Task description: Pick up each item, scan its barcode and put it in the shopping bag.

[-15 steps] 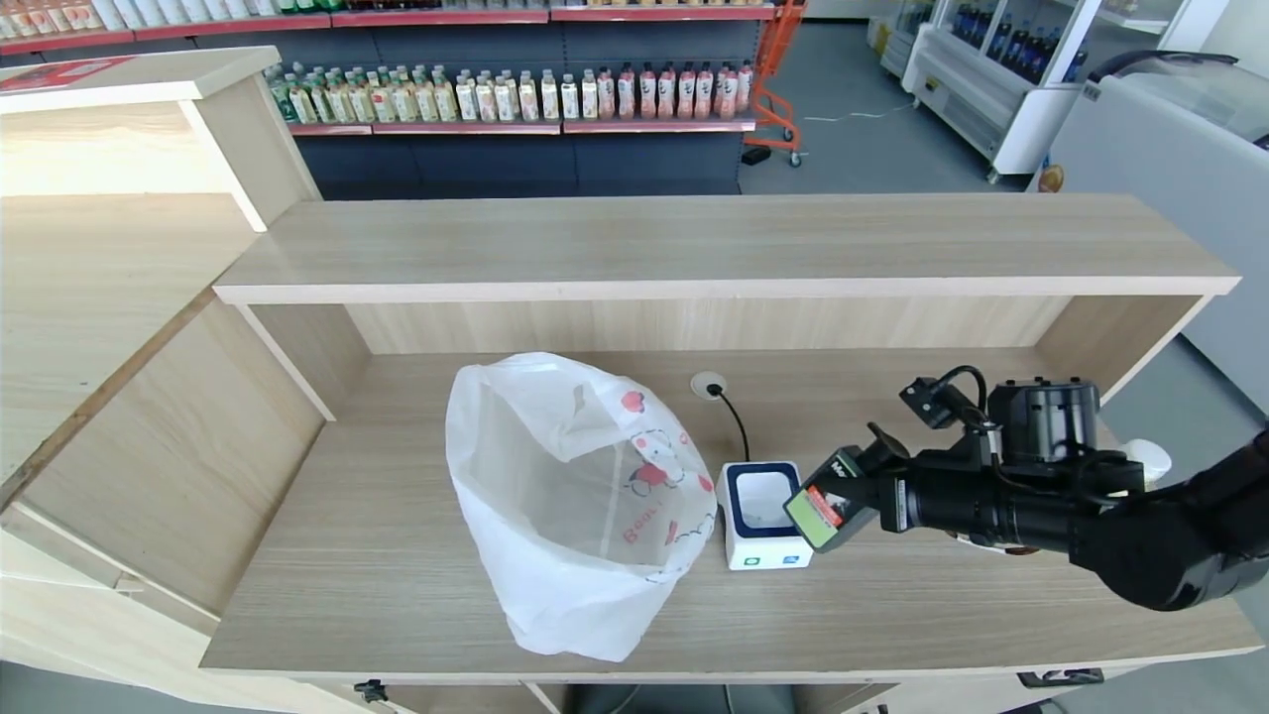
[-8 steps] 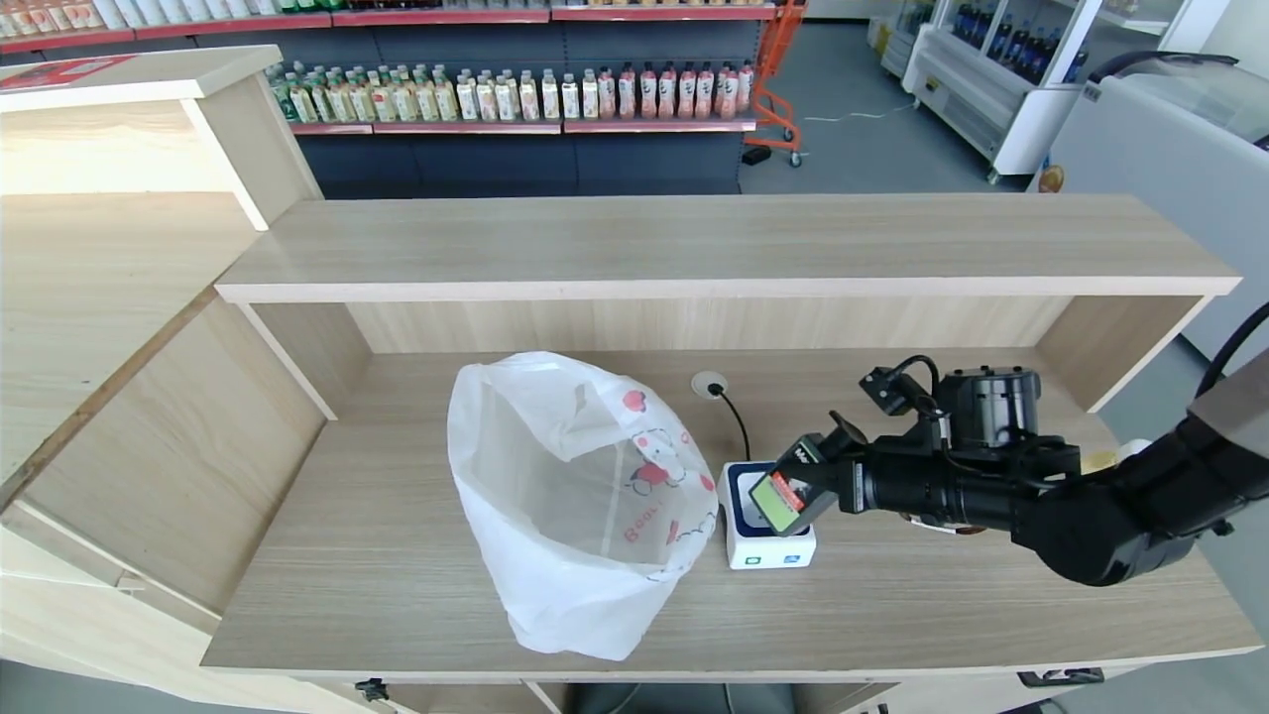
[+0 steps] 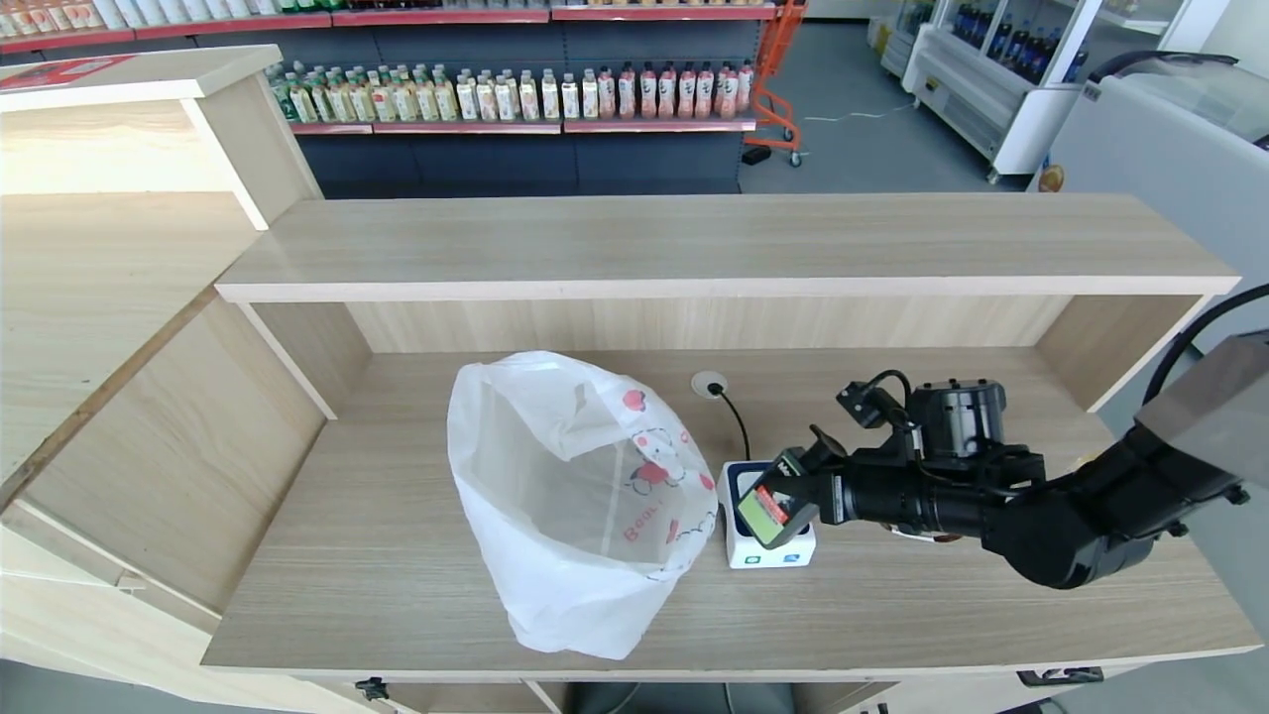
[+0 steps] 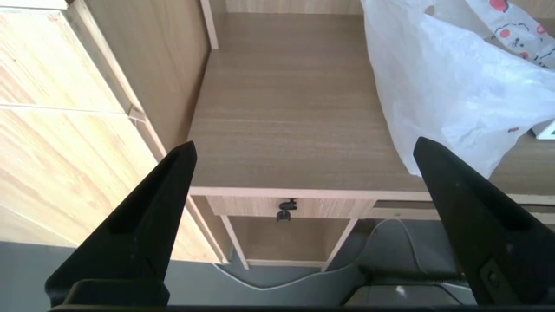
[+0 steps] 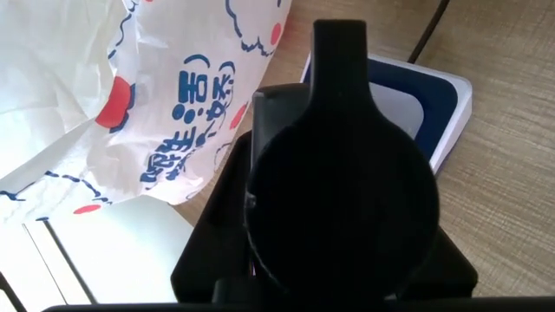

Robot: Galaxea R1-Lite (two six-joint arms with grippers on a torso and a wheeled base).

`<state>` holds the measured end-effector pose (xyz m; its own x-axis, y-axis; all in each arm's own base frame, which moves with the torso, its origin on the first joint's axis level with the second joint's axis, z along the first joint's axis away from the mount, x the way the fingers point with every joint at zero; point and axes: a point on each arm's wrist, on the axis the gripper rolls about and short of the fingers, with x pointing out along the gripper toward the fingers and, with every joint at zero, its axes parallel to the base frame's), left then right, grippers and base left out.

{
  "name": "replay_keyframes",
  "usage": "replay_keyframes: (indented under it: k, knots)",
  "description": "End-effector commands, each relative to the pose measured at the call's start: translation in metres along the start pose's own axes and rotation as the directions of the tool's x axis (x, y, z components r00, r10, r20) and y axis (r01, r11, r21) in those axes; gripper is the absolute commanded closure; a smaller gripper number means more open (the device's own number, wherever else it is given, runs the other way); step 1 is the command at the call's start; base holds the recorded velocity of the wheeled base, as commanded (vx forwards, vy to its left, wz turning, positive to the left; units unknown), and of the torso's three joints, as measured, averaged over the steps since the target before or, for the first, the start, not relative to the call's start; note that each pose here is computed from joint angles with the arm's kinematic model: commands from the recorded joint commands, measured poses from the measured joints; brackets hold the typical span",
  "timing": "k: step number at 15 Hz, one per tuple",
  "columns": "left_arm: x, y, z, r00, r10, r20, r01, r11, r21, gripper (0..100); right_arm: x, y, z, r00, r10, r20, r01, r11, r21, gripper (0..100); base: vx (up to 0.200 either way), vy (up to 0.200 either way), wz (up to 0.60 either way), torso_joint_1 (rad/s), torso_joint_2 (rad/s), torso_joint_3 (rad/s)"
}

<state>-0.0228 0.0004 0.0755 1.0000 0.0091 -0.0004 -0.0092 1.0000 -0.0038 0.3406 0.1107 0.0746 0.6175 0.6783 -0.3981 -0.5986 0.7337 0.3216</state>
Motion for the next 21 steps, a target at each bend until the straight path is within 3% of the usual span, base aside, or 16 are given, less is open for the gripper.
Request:
replay_keyframes:
  k: [1,8,10,11,12,13,16,21]
  knots:
    - [0.0,0.0,0.0,1.0,0.002,0.0,-0.002,1.0,-0.001,0,0.002,-0.001,-0.002,1.0,-0.002,-0.005,0.002,1.0,0.003,100,0.0,0.0,0.0,0.0,0.0,0.0]
    - [0.0,0.0,0.0,1.0,0.0,0.0,0.0,1.0,-0.001,0,0.0,-0.002,0.003,0.999,-0.033,0.035,0.033,0.999,-0.009,100,0.0,0.0,0.0,0.0,0.0,0.0]
    - [0.0,0.0,0.0,1.0,0.0,0.0,0.0,1.0,-0.001,0,-0.034,0.017,0.041,0.986,-0.02,0.167,0.014,0.999,0.035,100,0.0,0.0,0.0,0.0,0.0,0.0]
    - [0.0,0.0,0.0,1.0,0.0,0.0,0.0,1.0,-0.001,0,-0.077,0.029,0.071,0.958,-0.035,0.285,0.01,0.996,0.088,100,0.0,0.0,0.0,0.0,0.0,0.0]
    - [0.0,0.0,0.0,1.0,0.0,0.0,0.0,1.0,-0.001,0,-0.077,0.029,0.071,0.958,-0.035,0.285,0.01,0.996,0.088,100,0.0,0.0,0.0,0.0,0.0,0.0]
    - [0.0,0.0,0.0,1.0,0.0,0.0,0.0,1.0,-0.001,0,-0.141,0.038,0.083,0.939,-0.127,0.32,0.119,0.992,0.044,100,0.0,0.0,0.0,0.0,0.0,0.0]
    - [0.0,0.0,0.0,1.0,0.0,0.0,0.0,1.0,-0.001,0,-0.162,0.017,0.054,0.915,-0.301,0.269,0.344,0.93,-0.128,100,0.0,0.0,0.0,0.0,0.0,0.0]
    - [0.0,0.0,0.0,1.0,0.0,0.0,0.0,1.0,-0.001,0,-0.157,0.033,0.037,0.925,-0.25,0.286,0.307,0.935,-0.179,100,0.0,0.0,0.0,0.0,0.0,0.0]
